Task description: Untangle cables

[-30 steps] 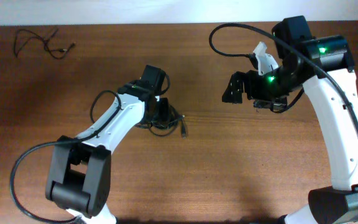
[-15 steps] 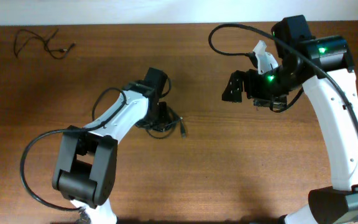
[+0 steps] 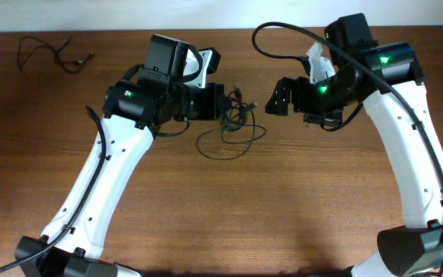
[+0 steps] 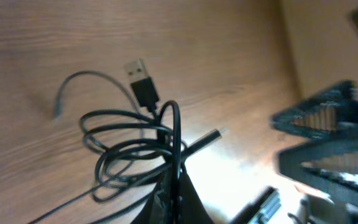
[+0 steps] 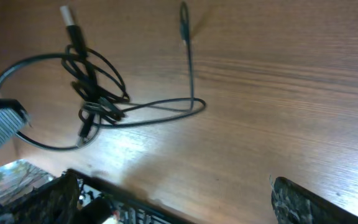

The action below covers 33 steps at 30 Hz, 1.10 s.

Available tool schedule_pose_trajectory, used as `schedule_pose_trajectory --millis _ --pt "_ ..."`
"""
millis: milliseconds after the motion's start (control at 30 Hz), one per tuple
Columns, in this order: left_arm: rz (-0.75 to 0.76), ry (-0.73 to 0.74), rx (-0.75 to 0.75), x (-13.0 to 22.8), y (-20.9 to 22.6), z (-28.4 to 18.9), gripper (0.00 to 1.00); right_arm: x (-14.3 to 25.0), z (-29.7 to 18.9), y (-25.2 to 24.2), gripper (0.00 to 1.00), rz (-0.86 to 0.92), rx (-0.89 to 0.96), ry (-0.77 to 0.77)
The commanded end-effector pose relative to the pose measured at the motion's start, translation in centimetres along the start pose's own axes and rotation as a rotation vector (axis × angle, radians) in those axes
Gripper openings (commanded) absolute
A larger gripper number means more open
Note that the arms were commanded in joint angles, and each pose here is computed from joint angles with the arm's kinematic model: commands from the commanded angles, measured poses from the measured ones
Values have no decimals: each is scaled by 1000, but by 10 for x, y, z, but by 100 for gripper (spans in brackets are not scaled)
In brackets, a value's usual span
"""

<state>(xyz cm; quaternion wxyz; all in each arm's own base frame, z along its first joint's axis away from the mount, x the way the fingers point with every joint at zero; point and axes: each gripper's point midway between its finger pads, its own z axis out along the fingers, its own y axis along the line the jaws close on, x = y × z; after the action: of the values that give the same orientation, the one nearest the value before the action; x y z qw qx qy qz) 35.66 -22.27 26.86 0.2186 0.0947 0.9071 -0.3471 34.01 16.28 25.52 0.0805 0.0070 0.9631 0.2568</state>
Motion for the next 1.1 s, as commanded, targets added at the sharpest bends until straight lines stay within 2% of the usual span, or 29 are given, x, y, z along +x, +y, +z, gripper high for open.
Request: schedule_pose_trajectory --millis 0,33,133,233,267,400,533,633,733,833,900,967,1000,1067 --pt "-7 4 181 -2 -38 -12 0 3 9 17 98 -14 -41 14" --pt "9 -5 248 -6 -50 -15 0 4 11 21 99 -4 -41 18" --pt "-37 -20 295 -13 -59 -17 0 1 15 21 98 -8 -11 -2" --pt "7 -8 416 -14 -81 -25 0 -4 22 8 100 31 53 -10" --pt "20 -8 447 -15 -85 -29 0 -6 24 2 96 35 86 -13" --pt "-102 -23 428 -26 -54 -45 0 -19 18 -41 95 121 236 -58" --pt "-149 -26 556 -35 -39 -80 0 -27 -5 -90 95 257 308 -87" --pt "-220 -94 485 -47 -4 -93 0 -21 -18 -117 95 342 332 -67" --pt "-432 -90 208 -30 55 -83 0 -16 -21 -122 95 369 333 -48" --pt "-364 -77 159 -23 58 -78 0 -15 -18 -115 100 360 296 -36" --pt "-320 -81 275 -30 39 -83 0 -15 -18 -114 98 361 294 -35" --pt "-209 -82 580 -47 -12 -108 0 -15 -18 -114 99 361 294 -35" --pt "-227 -71 676 -61 -29 -123 0 -15 -18 -113 98 361 289 -32" --pt "-162 -71 748 -70 -46 -139 0 -13 -15 -108 98 342 279 -19"
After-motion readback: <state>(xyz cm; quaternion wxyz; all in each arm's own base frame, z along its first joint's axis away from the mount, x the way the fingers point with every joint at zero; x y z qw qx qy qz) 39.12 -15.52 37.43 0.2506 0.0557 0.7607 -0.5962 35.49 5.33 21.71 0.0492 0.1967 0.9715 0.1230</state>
